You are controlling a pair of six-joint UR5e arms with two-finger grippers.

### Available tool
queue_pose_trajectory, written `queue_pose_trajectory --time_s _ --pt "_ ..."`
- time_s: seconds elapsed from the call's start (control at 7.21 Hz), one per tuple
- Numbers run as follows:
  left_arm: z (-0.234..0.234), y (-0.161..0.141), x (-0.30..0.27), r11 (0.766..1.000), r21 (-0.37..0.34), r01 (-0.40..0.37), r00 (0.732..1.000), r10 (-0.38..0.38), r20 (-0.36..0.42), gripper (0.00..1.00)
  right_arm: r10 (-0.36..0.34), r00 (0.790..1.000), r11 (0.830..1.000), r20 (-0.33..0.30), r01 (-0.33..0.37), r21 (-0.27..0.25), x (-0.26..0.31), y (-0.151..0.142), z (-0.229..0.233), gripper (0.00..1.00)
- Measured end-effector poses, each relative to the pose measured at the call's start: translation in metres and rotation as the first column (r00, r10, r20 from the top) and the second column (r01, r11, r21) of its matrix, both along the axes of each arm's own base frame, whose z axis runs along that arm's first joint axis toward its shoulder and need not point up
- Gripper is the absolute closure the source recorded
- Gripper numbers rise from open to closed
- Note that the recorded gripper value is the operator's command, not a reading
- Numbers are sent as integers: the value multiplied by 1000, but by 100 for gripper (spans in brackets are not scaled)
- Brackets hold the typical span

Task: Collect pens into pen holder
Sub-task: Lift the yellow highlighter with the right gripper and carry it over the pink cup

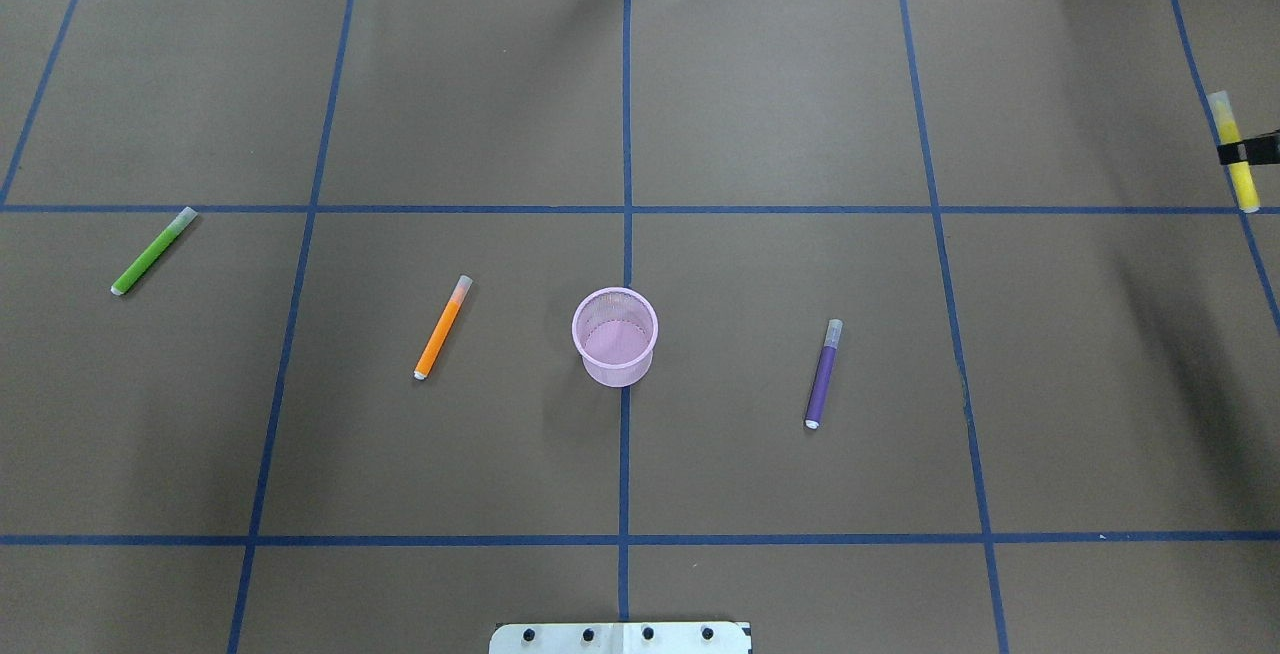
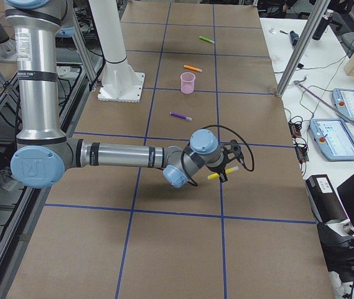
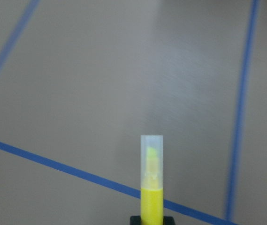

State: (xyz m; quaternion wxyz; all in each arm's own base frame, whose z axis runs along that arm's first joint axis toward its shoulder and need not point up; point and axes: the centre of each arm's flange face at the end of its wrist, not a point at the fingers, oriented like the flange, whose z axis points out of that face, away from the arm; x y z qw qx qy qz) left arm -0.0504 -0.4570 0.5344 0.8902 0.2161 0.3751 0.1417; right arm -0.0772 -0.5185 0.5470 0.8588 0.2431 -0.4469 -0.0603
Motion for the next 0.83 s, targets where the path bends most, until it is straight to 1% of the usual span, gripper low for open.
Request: queue_pose_trajectory --time_s 0.28,0.42,0.55,0.69,0.83 --pt "-5 -1 3 999 45 -9 1000 10 -4 0 -38 993 995 108 27 96 -72 4 -111 100" --pt "-8 -3 10 997 67 -24 1000 24 -7 0 -28 987 989 155 4 148 -110 8 -153 100" --pt "-11 -5 17 996 81 -38 999 39 -9 0 12 979 975 203 -56 214 -156 18 -182 100" --pt "-13 -6 21 995 88 -47 999 48 -10 0 66 966 952 248 -135 274 -206 37 -201 100" --pt "-13 -6 22 995 90 -50 999 52 -11 0 112 951 927 287 -204 315 -253 57 -219 100"
